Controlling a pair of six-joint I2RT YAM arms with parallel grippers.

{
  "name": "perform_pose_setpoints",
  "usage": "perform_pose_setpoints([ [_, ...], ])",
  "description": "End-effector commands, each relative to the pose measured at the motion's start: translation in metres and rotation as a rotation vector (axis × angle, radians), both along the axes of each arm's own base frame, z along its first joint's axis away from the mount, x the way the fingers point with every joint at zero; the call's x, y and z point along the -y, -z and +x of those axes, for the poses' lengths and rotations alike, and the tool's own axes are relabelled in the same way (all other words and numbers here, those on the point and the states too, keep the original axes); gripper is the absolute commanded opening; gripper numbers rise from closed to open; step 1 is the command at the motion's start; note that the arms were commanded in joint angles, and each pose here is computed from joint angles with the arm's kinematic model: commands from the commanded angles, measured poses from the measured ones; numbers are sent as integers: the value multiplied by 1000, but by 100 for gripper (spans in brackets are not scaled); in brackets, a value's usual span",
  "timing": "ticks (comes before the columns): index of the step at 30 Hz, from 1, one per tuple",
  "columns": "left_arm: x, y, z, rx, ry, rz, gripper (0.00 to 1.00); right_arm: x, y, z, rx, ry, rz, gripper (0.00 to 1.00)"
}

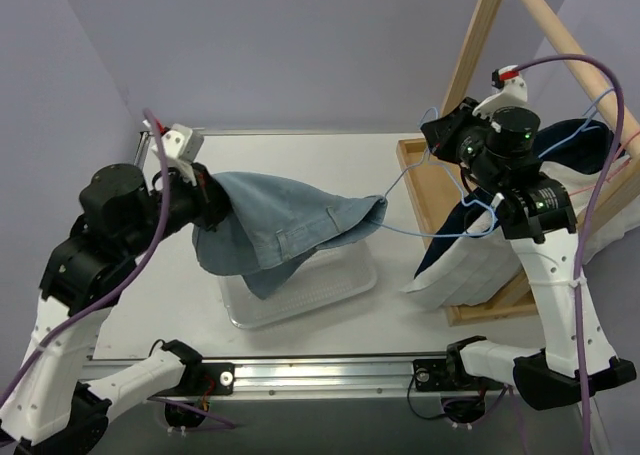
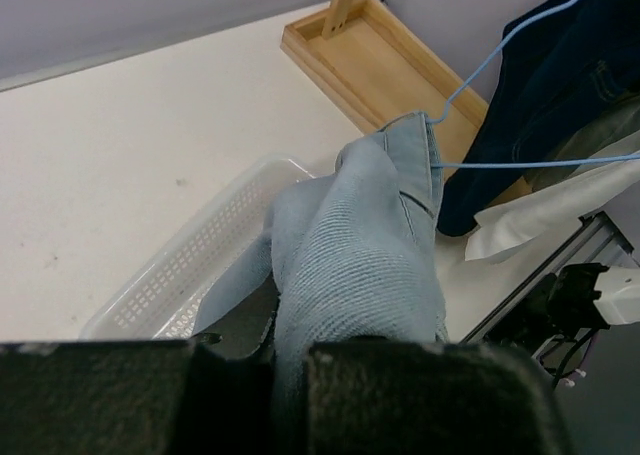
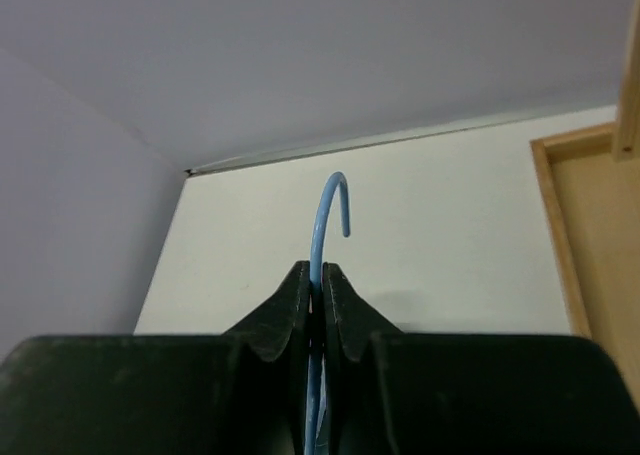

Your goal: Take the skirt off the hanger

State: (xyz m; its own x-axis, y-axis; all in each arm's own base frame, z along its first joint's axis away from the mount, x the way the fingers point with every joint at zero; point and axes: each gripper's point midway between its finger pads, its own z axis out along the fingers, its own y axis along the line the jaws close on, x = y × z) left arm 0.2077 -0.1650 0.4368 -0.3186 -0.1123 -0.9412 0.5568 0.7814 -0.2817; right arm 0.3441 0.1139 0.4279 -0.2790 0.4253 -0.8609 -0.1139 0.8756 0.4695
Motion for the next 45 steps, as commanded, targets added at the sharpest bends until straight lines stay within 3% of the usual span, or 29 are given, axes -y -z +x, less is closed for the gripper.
perform_pose_setpoints([
  [1, 14, -19, 11, 78, 44, -49, 2, -23, -62, -31, 134, -190, 43, 0],
  [5, 24, 15, 27, -1, 51, 2, 2, -53, -95, -50, 173, -383, 103, 0],
  [10, 33, 58, 38, -91, 64, 37, 2, -66, -110, -56, 201, -462, 138, 0],
  [17, 51, 121, 28, -247, 157, 50, 3, -64, -99, -39, 172, -419, 117, 0],
  [27, 102, 201, 41, -451, 330, 154, 23, -66, -48, -5, 37, -274, -8, 0],
  [28, 104, 200, 43, -443, 327, 160, 28, -65, -43, 0, 27, -256, -22, 0],
  [29, 101, 199, 48, -433, 295, 174, 46, -70, -34, 4, 7, -259, -41, 0],
  [30, 100, 194, 50, -415, 281, 177, 92, -70, -28, 7, -8, -253, -54, 0],
  [39, 91, 83, 31, -176, 285, 1, 94, -65, 14, 37, -87, -118, -120, 0],
  [45, 79, 60, 23, -141, 253, 4, 94, -63, 36, 50, -126, -66, -161, 0],
])
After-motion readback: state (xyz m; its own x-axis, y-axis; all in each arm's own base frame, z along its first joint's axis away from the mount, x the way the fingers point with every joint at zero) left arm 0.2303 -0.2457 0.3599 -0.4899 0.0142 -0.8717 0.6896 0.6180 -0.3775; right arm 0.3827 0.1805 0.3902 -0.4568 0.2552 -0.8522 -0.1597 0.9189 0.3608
